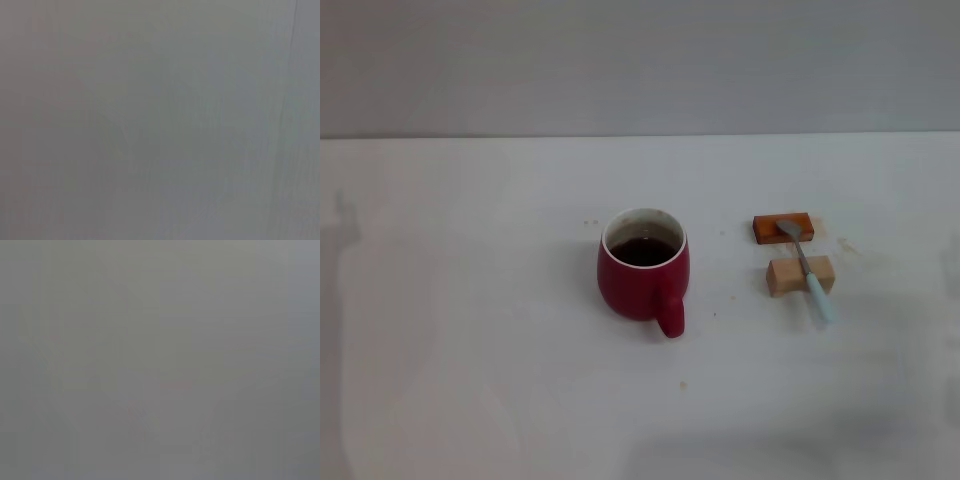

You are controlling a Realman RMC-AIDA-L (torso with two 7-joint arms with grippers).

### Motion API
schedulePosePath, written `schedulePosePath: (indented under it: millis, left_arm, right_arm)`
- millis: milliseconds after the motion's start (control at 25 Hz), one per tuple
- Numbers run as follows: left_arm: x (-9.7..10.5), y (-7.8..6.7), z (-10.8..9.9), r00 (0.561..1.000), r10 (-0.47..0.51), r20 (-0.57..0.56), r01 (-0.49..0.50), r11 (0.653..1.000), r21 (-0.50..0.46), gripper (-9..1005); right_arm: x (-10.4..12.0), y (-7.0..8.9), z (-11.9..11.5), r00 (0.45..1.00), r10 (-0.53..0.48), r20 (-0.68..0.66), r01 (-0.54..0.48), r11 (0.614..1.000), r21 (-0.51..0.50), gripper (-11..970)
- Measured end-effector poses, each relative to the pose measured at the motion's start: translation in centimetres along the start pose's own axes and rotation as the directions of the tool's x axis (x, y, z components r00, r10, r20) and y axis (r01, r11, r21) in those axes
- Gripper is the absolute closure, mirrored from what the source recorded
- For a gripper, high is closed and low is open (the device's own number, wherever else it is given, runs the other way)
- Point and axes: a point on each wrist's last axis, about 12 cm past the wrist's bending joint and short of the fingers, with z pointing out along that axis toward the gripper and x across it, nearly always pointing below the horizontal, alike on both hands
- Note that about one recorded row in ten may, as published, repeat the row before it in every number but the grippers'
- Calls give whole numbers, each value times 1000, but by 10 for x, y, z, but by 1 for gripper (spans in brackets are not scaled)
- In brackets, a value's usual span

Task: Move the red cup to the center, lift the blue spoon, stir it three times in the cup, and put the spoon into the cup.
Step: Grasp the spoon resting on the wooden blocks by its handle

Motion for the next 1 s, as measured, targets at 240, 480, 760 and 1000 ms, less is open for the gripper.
schedulePosePath:
  millis: [240, 480, 760, 1000]
  left_arm:
    - [0, -2, 6, 1000, 6, -15, -6, 1000, -3, 482]
    - [-3, 6, 10, 1000, 15, -10, -16, 1000, -27, 211]
    - [-6, 12, 11, 1000, 27, -2, -27, 999, -33, 132]
    - [-5, 18, 9, 999, 36, -5, -37, 998, -43, 132]
  right_arm:
    - [-3, 31, -42, 996, 26, -85, -34, 995, -95, 216]
    - [4, 52, -75, 973, 46, -226, -90, 978, -190, 216]
    - [10, 66, -96, 955, 22, -295, -111, 951, -289, 216]
    - [16, 66, -98, 940, 11, -340, -116, 951, -288, 216]
